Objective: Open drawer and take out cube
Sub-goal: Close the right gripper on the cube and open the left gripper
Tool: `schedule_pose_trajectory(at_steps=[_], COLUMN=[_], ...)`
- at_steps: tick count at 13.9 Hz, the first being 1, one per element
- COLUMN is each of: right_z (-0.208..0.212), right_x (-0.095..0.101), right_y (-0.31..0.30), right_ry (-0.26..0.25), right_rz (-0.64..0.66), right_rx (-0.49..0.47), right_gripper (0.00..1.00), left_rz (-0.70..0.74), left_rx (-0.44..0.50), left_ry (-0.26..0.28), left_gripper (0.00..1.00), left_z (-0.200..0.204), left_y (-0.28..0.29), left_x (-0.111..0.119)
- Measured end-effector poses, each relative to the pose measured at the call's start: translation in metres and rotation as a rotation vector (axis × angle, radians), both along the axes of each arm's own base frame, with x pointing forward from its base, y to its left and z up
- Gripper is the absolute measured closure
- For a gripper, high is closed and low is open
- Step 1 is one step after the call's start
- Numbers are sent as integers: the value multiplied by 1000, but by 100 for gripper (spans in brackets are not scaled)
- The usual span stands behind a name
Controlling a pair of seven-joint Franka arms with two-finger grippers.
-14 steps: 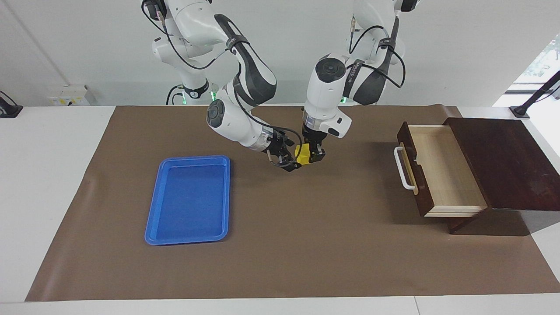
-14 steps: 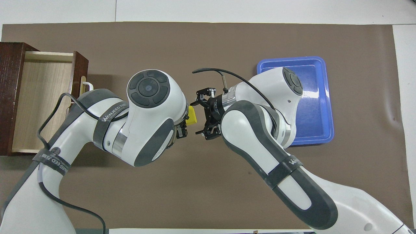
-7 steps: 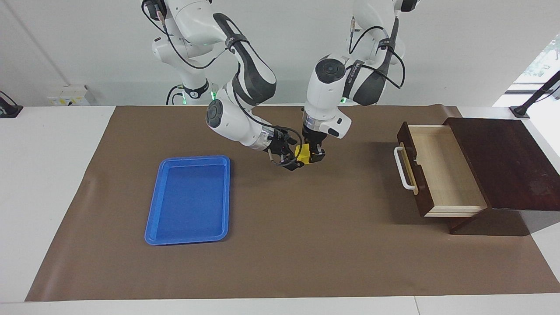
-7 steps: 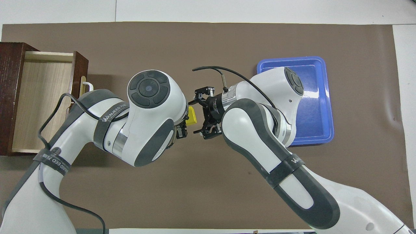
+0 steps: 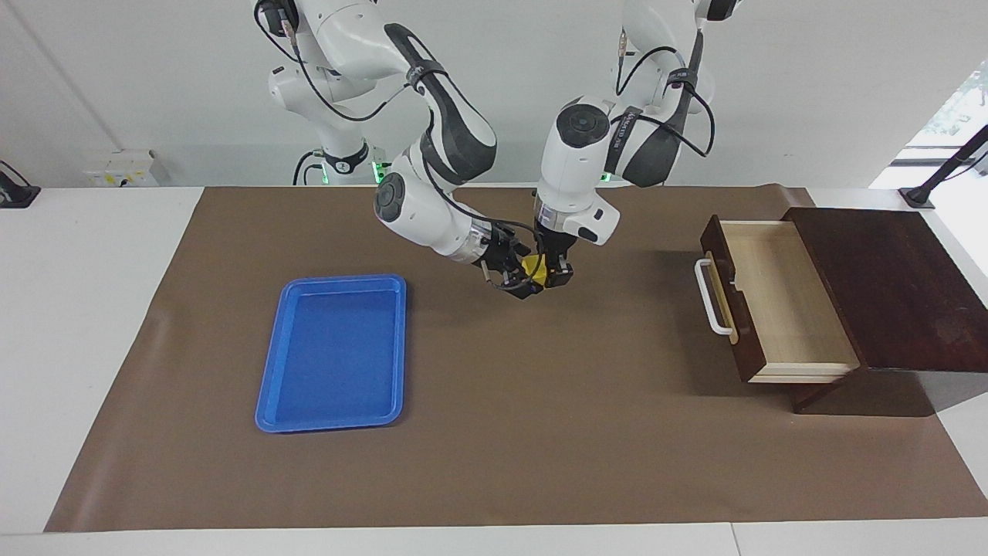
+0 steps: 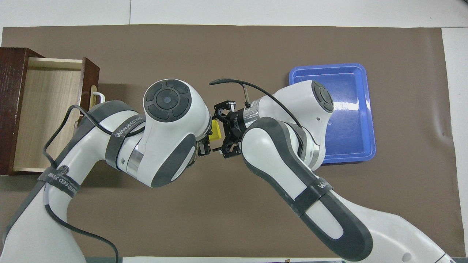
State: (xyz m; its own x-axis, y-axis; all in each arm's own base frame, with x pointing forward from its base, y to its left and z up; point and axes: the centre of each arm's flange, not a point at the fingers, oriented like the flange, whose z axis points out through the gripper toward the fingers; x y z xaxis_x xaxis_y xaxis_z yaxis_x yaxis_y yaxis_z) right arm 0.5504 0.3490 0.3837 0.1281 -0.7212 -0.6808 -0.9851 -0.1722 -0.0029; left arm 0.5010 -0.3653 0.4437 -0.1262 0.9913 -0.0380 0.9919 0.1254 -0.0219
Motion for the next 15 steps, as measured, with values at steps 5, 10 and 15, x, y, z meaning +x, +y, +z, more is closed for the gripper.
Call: schedule_pose_trajectory(at_steps=[5, 10, 15], right_z=[0, 0, 1], right_x=[3, 5, 5], right_y=[-4, -5, -5], right_ry=[-4, -10, -12], right_rz=[-6, -19, -19], right_rx=[0, 1, 3], right_gripper=[26, 44, 44], left_rz=[-3, -14, -19], left_rx=[0, 2, 2], left_ry=[1, 0, -2], left_gripper=[45, 45, 42], left_z=[-1, -2, -1], left_y=[0, -1, 0], left_x=[0, -2, -1])
